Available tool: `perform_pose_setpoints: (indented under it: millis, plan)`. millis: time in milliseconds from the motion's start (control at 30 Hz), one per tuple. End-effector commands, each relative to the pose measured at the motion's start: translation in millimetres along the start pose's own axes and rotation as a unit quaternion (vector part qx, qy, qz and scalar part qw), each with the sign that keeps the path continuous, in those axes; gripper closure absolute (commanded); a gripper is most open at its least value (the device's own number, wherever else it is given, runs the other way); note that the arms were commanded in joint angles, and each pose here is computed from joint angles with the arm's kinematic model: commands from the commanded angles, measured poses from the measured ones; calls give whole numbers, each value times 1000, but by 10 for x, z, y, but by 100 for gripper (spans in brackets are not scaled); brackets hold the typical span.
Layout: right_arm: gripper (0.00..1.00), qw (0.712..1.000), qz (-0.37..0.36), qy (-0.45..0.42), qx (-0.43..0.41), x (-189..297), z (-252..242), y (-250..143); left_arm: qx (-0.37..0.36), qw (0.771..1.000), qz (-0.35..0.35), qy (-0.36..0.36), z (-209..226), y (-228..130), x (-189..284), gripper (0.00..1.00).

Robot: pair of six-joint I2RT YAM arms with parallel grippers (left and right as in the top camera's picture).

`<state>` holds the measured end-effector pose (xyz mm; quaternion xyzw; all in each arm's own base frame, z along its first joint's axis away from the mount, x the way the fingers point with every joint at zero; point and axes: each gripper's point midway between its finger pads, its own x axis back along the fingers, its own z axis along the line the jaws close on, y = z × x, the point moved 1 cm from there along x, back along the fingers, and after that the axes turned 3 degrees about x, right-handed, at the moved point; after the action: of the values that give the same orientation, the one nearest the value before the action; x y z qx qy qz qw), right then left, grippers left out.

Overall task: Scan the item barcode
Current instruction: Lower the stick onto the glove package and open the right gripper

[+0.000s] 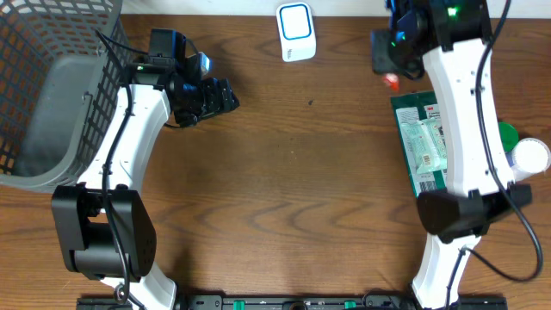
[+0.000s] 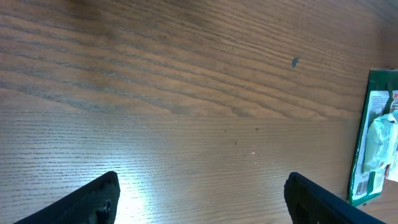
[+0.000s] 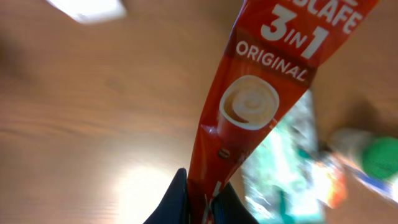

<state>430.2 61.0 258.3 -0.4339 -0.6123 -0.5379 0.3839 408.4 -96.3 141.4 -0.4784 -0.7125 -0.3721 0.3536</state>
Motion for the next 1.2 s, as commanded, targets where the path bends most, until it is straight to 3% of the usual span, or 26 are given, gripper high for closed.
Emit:
perform_pose_setpoints:
  millis: [0, 200, 300, 333, 367, 433, 467, 533, 733, 767, 800, 833, 933, 967, 1000, 1167]
  plan:
    - [99, 993, 97, -64, 29, -565, -444, -258, -4, 1000, -11, 3, -19, 61, 45, 15]
    - [99, 979, 168, -115, -2, -1253, -974, -632, -4, 1000, -11, 3, -19, 61, 45, 15]
    - [94, 978, 176, -114, -8, -1534, -1107, -754, -4, 1000, -11, 3, -19, 61, 45, 15]
    - [87, 977, 179, -112, -6, -1594, -1127, -793, -4, 1000, -11, 3, -19, 61, 45, 15]
    - [74, 977, 183, -109, -5, -1637, -1141, -827, -4, 1000, -11, 3, -19, 62, 46, 15]
    - [46, 976, 191, -102, -6, -1703, -1153, -898, -4, 1000, -11, 3, -19, 62, 46, 15]
    - [24, 976, 196, -98, -4, -1713, -1146, -927, -4, 1000, -11, 3, -19, 61, 45, 15]
    - [1, 976, 196, -98, -3, -1711, -1143, -926, -4, 1000, -11, 3, -19, 61, 45, 15]
    - [3, 971, 219, -92, 28, -1665, -1145, -1012, -4, 1000, -11, 3, -19, 61, 45, 15]
    - [14, 970, 225, -90, 33, -1636, -1144, -1031, -4, 1000, -11, 3, -19, 62, 46, 15]
    - [40, 969, 230, -89, 35, -1614, -1143, -1043, -4, 1000, -11, 3, -19, 61, 45, 15]
    - [99, 967, 235, -88, 41, -1586, -1141, -1059, -4, 1000, -11, 3, -19, 61, 45, 15]
    - [99, 965, 245, -87, 44, -1549, -1135, -1094, -4, 1000, -11, 3, -19, 61, 45, 15]
    - [38, 965, 245, -86, 45, -1550, -1135, -1092, -4, 1000, -11, 3, -19, 61, 45, 15]
    - [1, 965, 244, -87, 45, -1553, -1137, -1088, -4, 1000, -11, 3, -19, 61, 45, 15]
    - [1, 964, 247, -86, 47, -1541, -1120, -1097, -4, 1000, -11, 3, -19, 61, 45, 15]
